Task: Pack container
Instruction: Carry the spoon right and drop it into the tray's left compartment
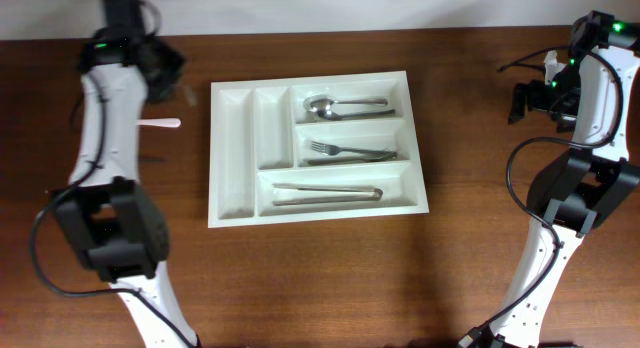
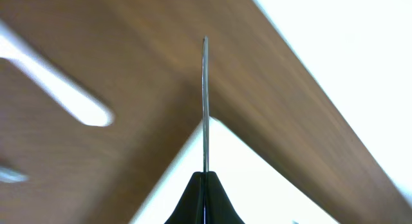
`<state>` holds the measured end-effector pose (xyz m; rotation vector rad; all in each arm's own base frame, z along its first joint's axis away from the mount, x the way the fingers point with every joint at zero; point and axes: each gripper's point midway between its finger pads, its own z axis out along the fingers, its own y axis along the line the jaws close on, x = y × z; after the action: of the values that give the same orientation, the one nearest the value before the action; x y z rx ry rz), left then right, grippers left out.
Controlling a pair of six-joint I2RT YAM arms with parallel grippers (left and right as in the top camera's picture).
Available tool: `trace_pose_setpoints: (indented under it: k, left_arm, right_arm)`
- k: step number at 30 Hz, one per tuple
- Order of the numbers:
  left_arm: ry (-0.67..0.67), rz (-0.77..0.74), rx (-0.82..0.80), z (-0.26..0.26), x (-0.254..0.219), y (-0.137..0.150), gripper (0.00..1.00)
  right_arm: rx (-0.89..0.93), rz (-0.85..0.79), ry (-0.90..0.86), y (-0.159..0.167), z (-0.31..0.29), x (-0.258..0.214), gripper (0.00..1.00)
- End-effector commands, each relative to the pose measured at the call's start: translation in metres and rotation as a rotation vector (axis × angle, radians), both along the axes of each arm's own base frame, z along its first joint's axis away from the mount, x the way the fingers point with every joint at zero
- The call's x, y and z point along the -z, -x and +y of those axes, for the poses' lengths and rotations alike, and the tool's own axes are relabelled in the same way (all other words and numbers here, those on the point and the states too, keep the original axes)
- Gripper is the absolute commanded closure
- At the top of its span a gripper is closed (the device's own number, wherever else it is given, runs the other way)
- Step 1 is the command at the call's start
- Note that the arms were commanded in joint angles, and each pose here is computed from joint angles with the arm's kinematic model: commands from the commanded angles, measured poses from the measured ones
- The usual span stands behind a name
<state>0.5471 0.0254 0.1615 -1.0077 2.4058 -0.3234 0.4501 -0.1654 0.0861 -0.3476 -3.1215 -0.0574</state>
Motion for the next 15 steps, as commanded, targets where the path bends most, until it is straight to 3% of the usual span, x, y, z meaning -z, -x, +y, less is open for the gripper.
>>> trace_pose_setpoints:
  k: [1,7,15]
  left_arm:
    - [-0.044,-0.088,0.169,-0.059,-0.031,-0.006,0.98]
    - [-0.116,-0.119,0.309,-0.119,-0.034,-0.004,0.98]
    - [-0.162,-0.125,0.403,-0.136,-0.034,0.0,0.98]
  right_arm:
    - [-0.008,-0.034,0.011,-0.003,-0.002,-0.013,0.01]
    - [-0.008,-0.034,0.011,-0.003,-0.002,-0.013,0.01]
    - [-0.008,-0.034,0.011,-0.003,-0.002,-0.013,0.01]
